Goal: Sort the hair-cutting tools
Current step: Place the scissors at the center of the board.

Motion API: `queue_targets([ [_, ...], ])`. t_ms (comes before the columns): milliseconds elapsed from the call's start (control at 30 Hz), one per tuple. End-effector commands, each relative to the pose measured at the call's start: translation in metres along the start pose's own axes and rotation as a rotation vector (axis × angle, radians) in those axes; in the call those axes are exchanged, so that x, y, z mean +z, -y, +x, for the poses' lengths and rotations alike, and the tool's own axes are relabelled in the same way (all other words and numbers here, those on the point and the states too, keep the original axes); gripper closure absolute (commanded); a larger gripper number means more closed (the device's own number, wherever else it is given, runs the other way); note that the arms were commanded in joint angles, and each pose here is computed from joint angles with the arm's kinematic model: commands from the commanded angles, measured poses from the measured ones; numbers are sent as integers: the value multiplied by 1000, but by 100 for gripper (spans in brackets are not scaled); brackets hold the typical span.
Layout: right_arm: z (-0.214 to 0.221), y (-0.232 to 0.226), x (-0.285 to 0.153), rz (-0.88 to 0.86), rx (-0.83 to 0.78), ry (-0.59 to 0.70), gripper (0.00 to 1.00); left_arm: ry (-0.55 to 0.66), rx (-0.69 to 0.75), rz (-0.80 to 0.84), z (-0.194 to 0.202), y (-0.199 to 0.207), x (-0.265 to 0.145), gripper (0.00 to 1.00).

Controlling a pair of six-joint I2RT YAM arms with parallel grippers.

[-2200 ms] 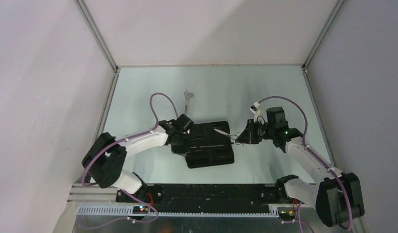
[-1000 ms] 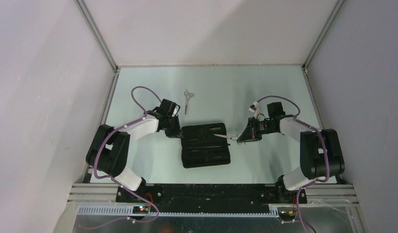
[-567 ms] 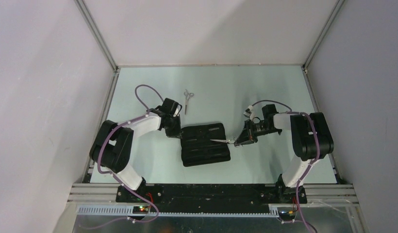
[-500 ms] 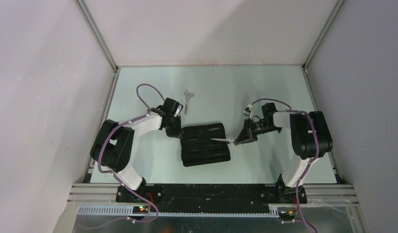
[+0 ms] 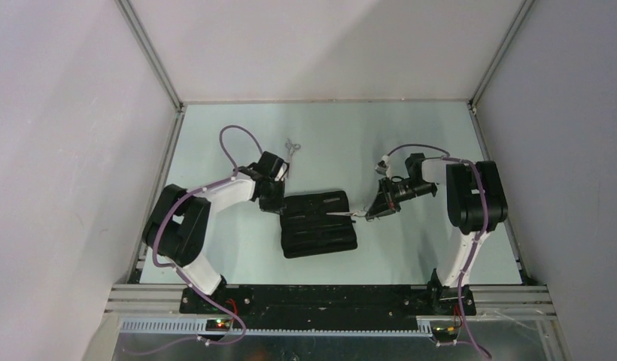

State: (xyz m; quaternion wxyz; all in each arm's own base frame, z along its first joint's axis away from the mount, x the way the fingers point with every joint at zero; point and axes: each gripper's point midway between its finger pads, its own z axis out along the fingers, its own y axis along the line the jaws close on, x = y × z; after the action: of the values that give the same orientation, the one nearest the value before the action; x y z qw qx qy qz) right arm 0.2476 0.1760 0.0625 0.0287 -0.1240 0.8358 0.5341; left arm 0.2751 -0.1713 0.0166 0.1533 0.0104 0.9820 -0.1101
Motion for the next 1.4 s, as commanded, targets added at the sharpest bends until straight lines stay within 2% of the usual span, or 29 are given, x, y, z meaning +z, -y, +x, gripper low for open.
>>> queue_targets([
  [0, 16, -13, 12, -119, 1, -98, 100, 13, 94, -11, -1, 5, 13, 99],
  [233, 16, -11, 12, -158, 24, -125, 100, 25, 125, 2, -3, 9, 12, 99],
  [533, -8, -5, -11, -101, -23, -13, 100, 21, 168, 6, 0, 13, 12, 100],
  [900, -13, 13, -6, -45, -27, -42, 100, 17, 227, 38, 3, 25, 12, 100],
  [1100, -17, 14, -2, -76, -24, -50, 100, 16, 240, 48, 4, 28, 11, 100],
  [1367, -14, 15, 14, -107, -44, -123, 100, 8, 241, 34, 5, 25, 13, 100],
])
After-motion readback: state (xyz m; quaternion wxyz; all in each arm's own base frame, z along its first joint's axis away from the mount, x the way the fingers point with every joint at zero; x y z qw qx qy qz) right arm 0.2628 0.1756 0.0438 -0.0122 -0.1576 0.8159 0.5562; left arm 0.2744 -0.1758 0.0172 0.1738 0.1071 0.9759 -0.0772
